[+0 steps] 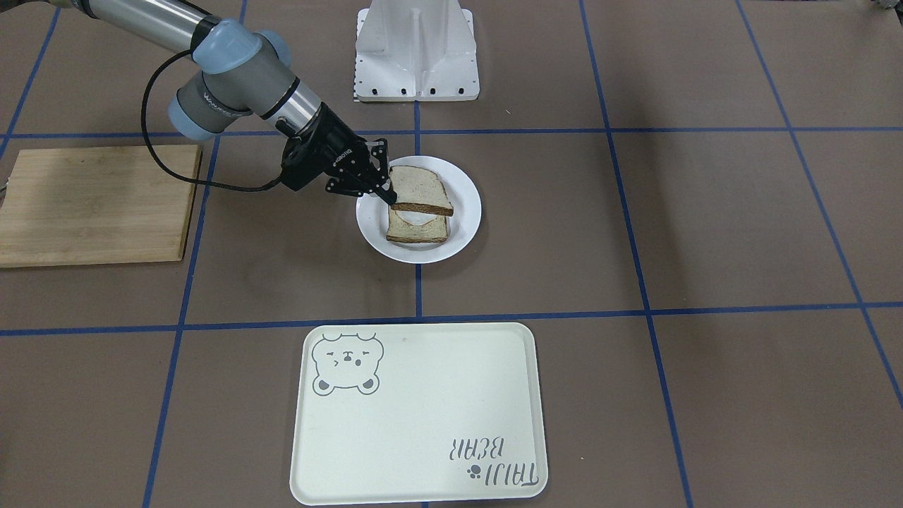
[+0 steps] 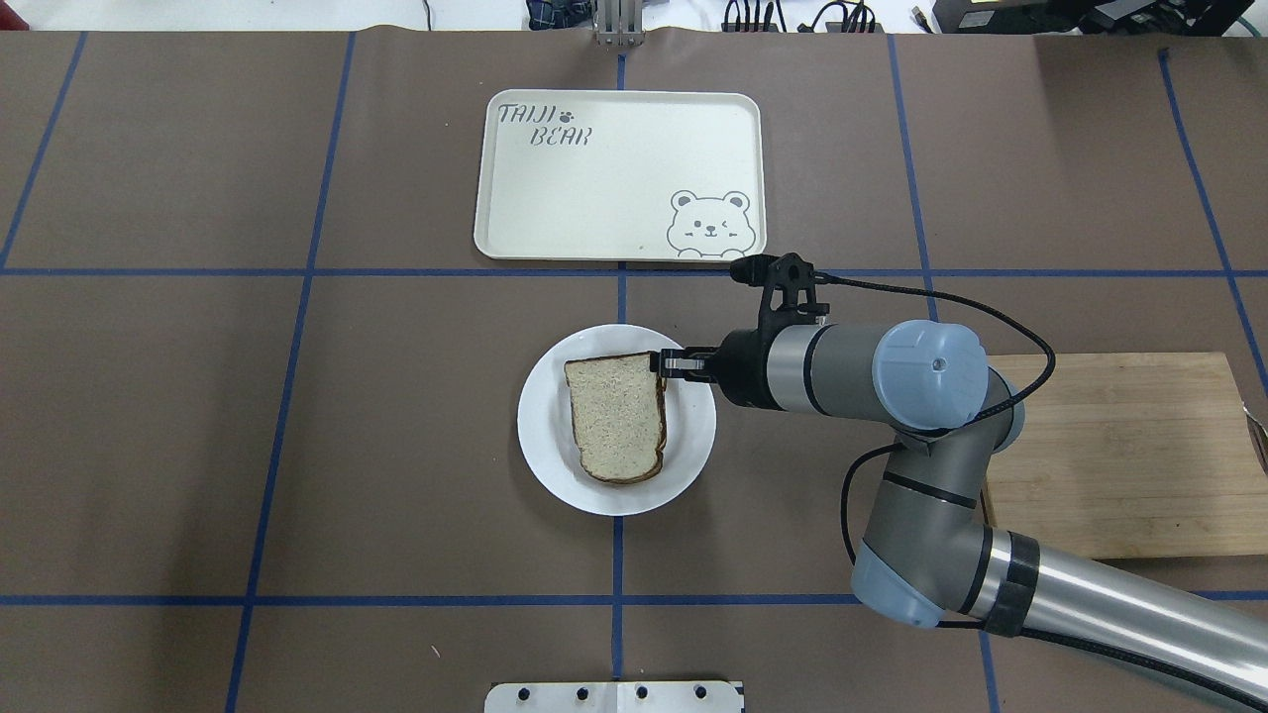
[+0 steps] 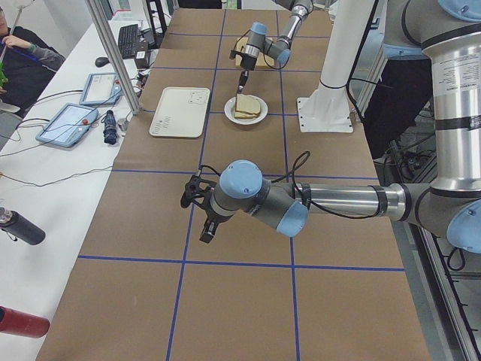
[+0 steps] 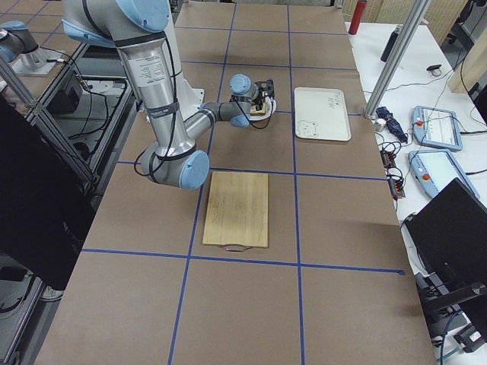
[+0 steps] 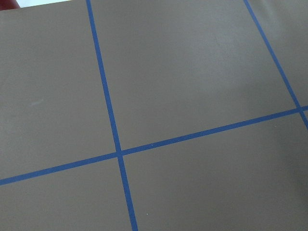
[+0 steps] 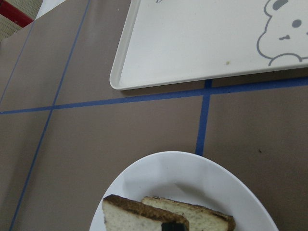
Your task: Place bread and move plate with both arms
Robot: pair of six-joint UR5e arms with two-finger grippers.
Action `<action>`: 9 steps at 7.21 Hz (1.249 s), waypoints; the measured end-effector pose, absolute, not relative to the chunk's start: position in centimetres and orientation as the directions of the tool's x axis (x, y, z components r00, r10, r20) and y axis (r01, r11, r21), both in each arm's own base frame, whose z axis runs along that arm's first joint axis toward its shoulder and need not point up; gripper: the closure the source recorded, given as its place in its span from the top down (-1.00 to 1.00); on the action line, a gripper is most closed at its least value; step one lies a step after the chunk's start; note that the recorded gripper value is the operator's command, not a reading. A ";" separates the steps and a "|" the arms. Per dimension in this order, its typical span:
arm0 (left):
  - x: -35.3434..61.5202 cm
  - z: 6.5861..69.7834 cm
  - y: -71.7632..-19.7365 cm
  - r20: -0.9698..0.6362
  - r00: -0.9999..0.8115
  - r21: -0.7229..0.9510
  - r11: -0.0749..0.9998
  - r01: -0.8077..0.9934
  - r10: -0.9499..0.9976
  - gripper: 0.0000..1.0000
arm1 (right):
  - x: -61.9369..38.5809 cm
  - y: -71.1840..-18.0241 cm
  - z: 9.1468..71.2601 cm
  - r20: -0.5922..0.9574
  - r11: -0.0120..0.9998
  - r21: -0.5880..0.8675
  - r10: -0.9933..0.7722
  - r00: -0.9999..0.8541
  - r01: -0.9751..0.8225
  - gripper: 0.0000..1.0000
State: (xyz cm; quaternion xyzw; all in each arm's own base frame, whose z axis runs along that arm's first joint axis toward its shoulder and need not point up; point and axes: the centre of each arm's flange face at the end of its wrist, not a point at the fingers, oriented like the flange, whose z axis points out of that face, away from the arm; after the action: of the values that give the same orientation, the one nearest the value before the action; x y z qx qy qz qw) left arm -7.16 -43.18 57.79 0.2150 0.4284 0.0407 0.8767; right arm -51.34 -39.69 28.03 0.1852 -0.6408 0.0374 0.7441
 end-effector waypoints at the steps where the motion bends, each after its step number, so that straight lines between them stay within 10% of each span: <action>1: -7.1 57.7 -43.2 -0.734 0.629 0.413 0.904 0.113 0.256 0.96 | -51.8 -40.1 28.8 0.964 0.926 0.232 -0.179 0.195 -0.299 -1.00; 2: -7.2 57.7 -43.2 -0.733 0.629 0.414 0.903 0.113 0.257 0.96 | -52.1 -40.4 29.5 0.962 0.923 0.234 -0.174 0.209 -0.305 -0.23; 3: -7.2 57.7 -43.2 -0.733 0.630 0.414 0.903 0.113 0.257 0.96 | -52.2 -40.7 30.0 0.961 0.922 0.233 -0.169 0.220 -0.309 0.99; 9: -6.9 57.7 -43.0 -0.754 0.602 0.405 0.908 0.109 0.264 0.97 | -40.8 -52.5 33.6 0.893 0.905 0.315 -0.182 0.411 -0.284 1.00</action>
State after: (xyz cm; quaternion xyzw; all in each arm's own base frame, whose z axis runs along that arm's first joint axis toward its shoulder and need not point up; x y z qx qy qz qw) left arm -6.93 -43.03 57.67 0.2101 0.4439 0.0448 0.8699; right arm -40.81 -52.49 33.57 0.2151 -0.5417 0.0317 0.8120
